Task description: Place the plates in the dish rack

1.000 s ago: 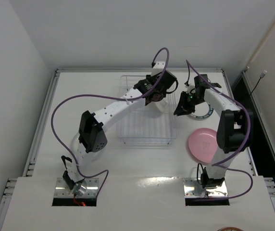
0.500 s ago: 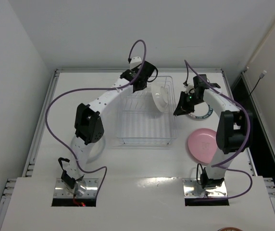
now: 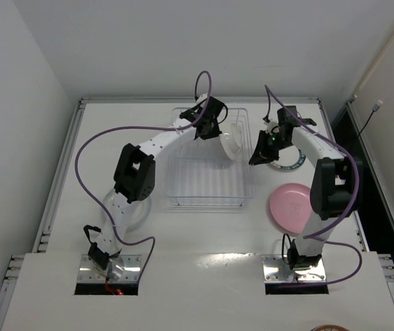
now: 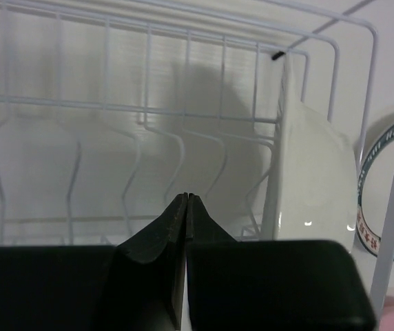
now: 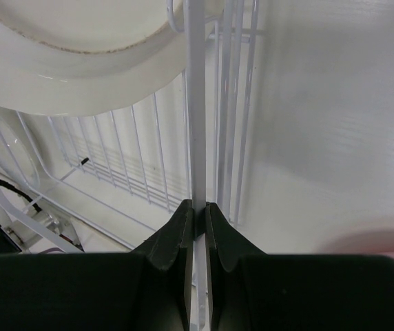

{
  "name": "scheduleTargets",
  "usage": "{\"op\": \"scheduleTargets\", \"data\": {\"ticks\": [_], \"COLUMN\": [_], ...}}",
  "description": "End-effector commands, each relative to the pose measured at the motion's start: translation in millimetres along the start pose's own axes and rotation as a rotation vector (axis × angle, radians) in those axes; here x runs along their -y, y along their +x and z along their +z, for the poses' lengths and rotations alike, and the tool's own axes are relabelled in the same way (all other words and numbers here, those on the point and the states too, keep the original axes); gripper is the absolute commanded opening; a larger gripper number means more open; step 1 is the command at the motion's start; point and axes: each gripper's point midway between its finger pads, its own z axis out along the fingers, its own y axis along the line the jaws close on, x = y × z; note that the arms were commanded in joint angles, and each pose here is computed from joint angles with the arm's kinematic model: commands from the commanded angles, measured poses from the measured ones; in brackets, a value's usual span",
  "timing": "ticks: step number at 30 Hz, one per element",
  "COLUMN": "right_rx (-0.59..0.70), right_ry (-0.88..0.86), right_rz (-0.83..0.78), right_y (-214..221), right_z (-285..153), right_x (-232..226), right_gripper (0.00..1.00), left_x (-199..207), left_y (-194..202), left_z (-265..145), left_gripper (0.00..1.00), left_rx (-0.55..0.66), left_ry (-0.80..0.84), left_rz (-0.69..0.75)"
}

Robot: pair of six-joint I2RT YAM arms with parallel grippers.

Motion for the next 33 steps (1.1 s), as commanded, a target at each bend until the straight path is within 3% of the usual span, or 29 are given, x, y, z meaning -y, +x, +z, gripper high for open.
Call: {"op": "scheduleTargets", "data": {"ticks": [1, 22, 31, 33], "right_rx": [0.041, 0.029, 0.029, 0.029], "right_ry": [-0.045, -0.061, -0.061, -0.061], "right_rz": [-0.021, -0.017, -0.017, -0.017], "right_y": [-9, -5, -5, -5], "right_z": [-10, -4, -4, -4], "right_x": [-11, -10, -10, -10], "right_gripper": [0.0, 0.0, 0.0, 0.07], "left_x": [50, 127, 126, 120], "left_y": [-21, -41, -38, -30], "left_z": [-18, -63, -60, -56], "left_gripper": [0.0, 0.0, 0.01, 0.07], "left_rx": [0.013, 0.102, 0.094, 0.067], "left_ry": [0.251, 0.502, 0.498, 0.475], "left_rz": [-0.059, 0.042, 0.064, 0.07]}}
